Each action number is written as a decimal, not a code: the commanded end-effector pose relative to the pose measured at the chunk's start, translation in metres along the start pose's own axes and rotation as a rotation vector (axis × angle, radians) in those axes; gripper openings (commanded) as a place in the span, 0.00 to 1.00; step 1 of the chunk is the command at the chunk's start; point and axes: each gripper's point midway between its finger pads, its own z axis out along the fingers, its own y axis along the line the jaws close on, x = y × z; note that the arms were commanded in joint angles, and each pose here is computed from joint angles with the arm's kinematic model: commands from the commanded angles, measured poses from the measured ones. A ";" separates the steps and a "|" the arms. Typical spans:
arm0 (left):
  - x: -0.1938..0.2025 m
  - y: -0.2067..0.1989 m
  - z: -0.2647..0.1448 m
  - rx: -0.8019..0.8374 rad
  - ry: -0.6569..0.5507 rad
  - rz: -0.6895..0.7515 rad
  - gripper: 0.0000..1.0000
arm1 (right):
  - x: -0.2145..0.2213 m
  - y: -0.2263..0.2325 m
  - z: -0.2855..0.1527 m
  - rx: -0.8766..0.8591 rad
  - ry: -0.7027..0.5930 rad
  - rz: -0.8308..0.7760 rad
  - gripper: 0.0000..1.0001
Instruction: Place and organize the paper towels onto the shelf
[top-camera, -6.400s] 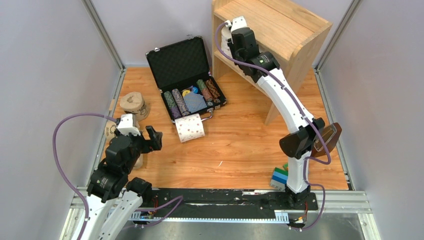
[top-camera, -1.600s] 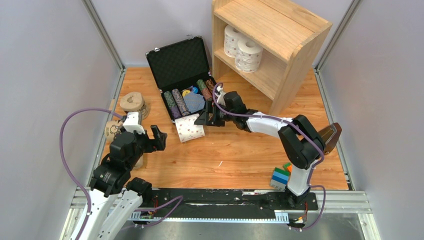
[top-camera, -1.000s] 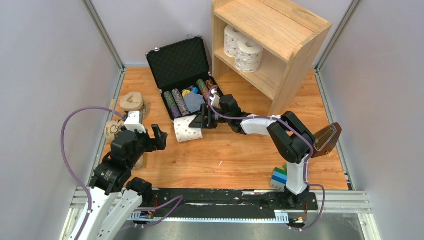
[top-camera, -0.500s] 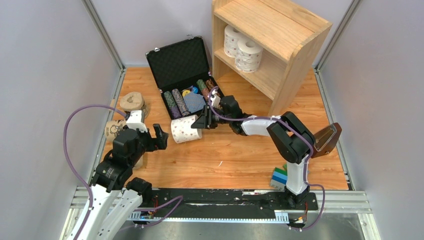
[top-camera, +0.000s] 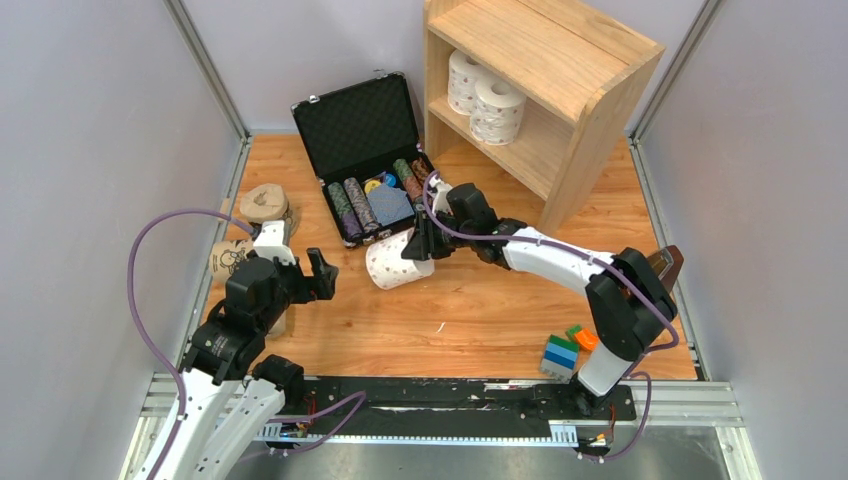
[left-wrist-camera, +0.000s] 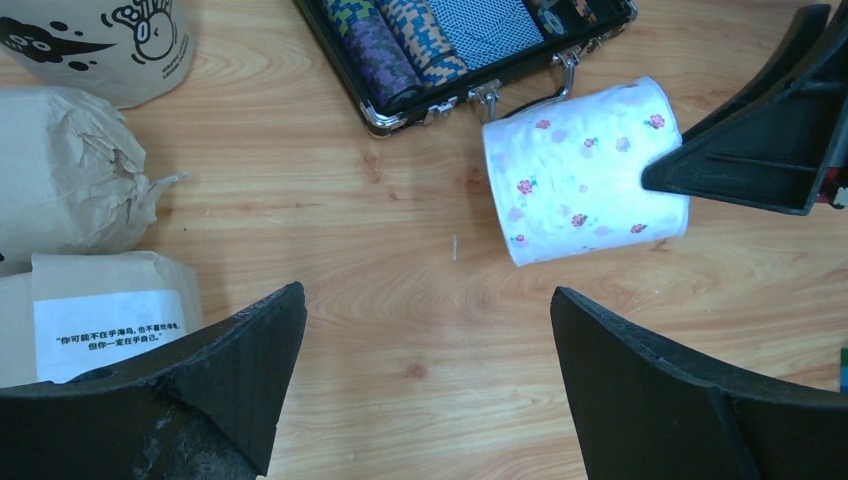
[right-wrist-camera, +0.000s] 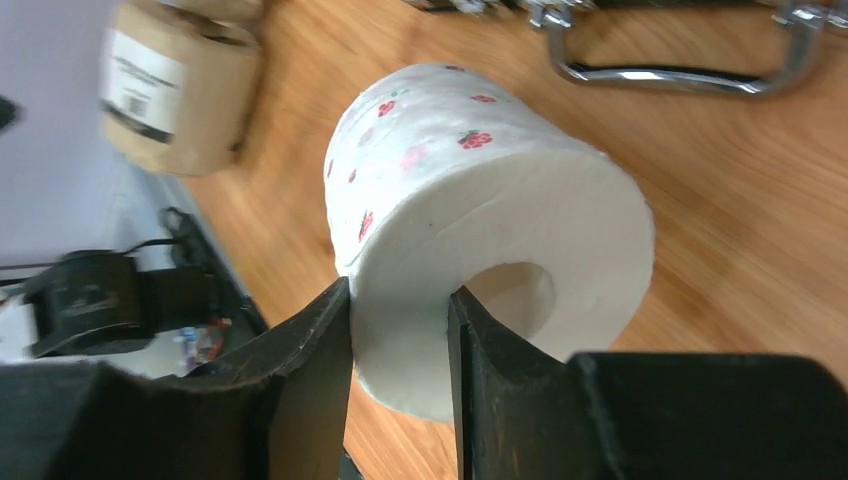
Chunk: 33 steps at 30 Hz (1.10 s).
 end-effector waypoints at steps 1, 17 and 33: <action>-0.007 -0.006 0.002 0.029 -0.030 0.005 1.00 | -0.007 -0.008 -0.031 0.265 0.044 -0.139 0.14; -0.007 -0.009 0.001 0.046 -0.033 0.005 1.00 | 0.032 -0.028 -0.055 0.832 0.388 -0.381 0.24; -0.009 -0.008 -0.001 0.046 -0.047 0.000 1.00 | 0.035 -0.014 -0.029 0.778 0.409 -0.342 0.52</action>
